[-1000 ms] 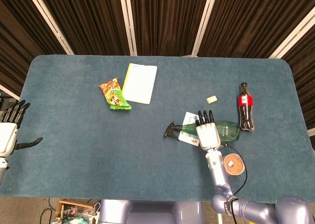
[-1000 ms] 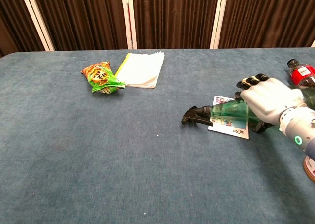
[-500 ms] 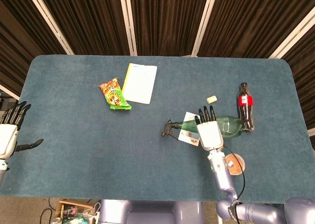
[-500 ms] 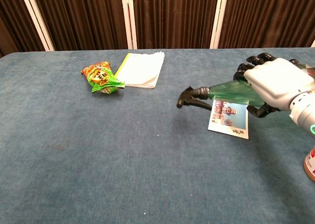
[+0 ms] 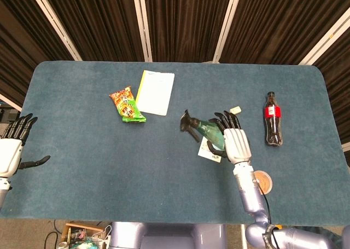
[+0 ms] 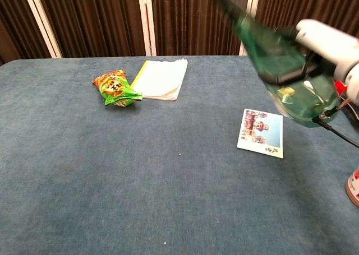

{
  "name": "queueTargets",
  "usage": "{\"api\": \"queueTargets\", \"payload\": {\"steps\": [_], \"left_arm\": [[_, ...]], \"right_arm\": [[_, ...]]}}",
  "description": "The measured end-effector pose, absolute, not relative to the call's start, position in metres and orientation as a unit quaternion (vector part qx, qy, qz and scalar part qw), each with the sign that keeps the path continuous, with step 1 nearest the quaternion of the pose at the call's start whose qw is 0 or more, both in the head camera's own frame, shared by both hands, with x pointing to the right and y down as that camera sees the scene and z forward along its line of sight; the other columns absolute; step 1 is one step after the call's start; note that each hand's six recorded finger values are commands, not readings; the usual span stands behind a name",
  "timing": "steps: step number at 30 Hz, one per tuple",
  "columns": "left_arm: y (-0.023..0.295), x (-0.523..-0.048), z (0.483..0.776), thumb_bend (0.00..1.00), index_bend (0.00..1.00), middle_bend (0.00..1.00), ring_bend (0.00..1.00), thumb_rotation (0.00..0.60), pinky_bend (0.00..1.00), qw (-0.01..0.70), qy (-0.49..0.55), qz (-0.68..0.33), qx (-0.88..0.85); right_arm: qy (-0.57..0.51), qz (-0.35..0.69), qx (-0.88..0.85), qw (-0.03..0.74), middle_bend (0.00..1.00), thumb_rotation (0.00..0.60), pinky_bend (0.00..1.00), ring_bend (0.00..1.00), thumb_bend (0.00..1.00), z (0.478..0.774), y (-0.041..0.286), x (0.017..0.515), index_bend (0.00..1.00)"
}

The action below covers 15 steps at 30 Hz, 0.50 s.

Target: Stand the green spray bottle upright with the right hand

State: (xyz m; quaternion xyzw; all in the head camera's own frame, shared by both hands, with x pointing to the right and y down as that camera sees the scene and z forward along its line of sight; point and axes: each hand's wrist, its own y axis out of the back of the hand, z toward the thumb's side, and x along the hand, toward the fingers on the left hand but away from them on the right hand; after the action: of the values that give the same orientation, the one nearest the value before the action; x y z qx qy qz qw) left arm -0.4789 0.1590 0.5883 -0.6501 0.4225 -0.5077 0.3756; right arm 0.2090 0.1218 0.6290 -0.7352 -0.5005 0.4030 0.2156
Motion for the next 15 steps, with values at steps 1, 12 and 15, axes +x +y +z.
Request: {"api": "queueTargets", "payload": {"steps": [1, 12, 15], "left_arm": [[0.159, -0.479, 0.588, 0.07, 0.0, 0.0, 0.0, 0.6, 0.09, 0.376, 0.422, -0.508, -0.65], [0.159, -0.477, 0.592, 0.07, 0.0, 0.0, 0.0, 0.6, 0.09, 0.376, 0.417, -0.513, -0.649], [0.159, -0.477, 0.592, 0.07, 0.0, 0.0, 0.0, 0.6, 0.09, 0.375, 0.417, -0.514, -0.649]], "right_arm": [[-0.514, 0.386, -0.743, 0.188, 0.16, 0.6, 0.0, 0.0, 0.49, 0.626, 0.12, 0.21, 0.88], [-0.588, 0.203, -0.776, -0.11, 0.16, 0.6, 0.0, 0.0, 0.49, 0.612, 0.112, 0.233, 0.88], [-0.594, 0.156, -0.775, -0.15, 0.16, 0.6, 0.0, 0.0, 0.49, 0.61, 0.114, 0.24, 0.88]]}}
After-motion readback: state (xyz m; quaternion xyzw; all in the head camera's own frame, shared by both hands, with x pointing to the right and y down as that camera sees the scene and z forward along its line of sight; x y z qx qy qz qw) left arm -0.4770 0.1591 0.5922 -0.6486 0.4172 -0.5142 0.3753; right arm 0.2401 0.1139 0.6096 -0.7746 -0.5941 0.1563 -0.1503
